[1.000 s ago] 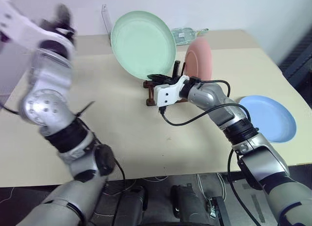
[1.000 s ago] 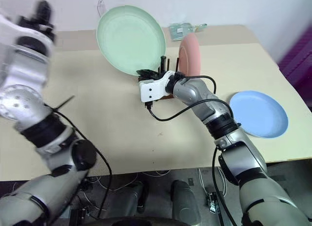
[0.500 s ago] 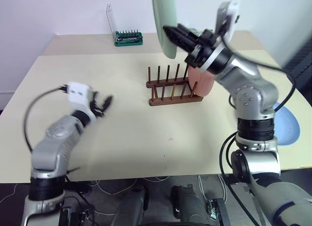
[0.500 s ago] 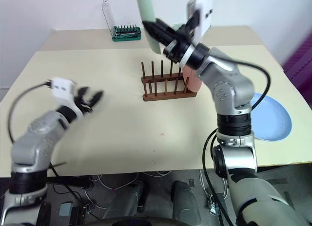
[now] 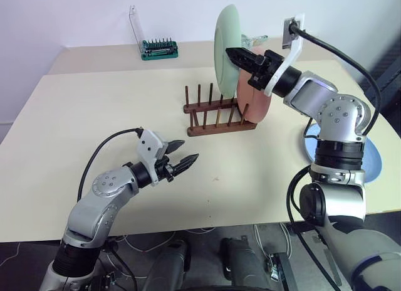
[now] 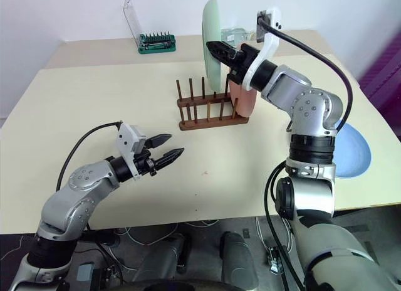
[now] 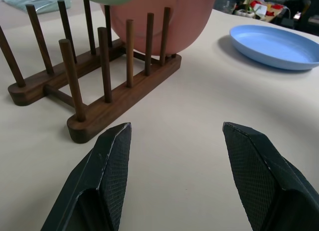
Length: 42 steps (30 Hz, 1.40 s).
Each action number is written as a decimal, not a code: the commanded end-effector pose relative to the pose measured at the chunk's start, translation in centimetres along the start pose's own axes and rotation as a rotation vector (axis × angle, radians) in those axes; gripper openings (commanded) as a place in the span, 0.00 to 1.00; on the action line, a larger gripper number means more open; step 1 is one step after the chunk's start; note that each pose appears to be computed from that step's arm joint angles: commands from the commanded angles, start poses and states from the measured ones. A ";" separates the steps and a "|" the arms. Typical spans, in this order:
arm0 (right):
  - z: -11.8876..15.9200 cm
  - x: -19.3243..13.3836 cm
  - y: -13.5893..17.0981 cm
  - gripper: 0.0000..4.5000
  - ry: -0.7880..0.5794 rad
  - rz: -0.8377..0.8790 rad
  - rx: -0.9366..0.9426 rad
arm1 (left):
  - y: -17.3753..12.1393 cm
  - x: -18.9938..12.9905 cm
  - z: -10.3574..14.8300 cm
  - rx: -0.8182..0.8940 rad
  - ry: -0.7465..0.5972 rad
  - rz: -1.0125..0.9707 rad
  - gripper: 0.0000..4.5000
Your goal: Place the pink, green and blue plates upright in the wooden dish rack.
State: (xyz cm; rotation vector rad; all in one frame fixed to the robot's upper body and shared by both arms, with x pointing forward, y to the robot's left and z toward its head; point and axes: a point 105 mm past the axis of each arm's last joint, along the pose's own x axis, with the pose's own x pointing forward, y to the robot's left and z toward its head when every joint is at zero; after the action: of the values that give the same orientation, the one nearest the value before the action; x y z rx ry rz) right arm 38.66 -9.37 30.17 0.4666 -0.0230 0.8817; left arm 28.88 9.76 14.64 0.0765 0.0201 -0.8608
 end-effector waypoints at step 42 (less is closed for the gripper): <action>0.4 -0.4 1.5 0.00 0.008 0.063 -0.056 | -0.4 -0.2 1.4 0.034 -0.048 -0.006 0.66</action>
State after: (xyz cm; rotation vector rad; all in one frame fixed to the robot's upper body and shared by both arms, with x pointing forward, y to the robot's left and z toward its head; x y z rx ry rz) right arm 38.24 -9.07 29.92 0.4032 -0.0102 0.9111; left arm 28.77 9.76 14.69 0.0775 0.0176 -0.8586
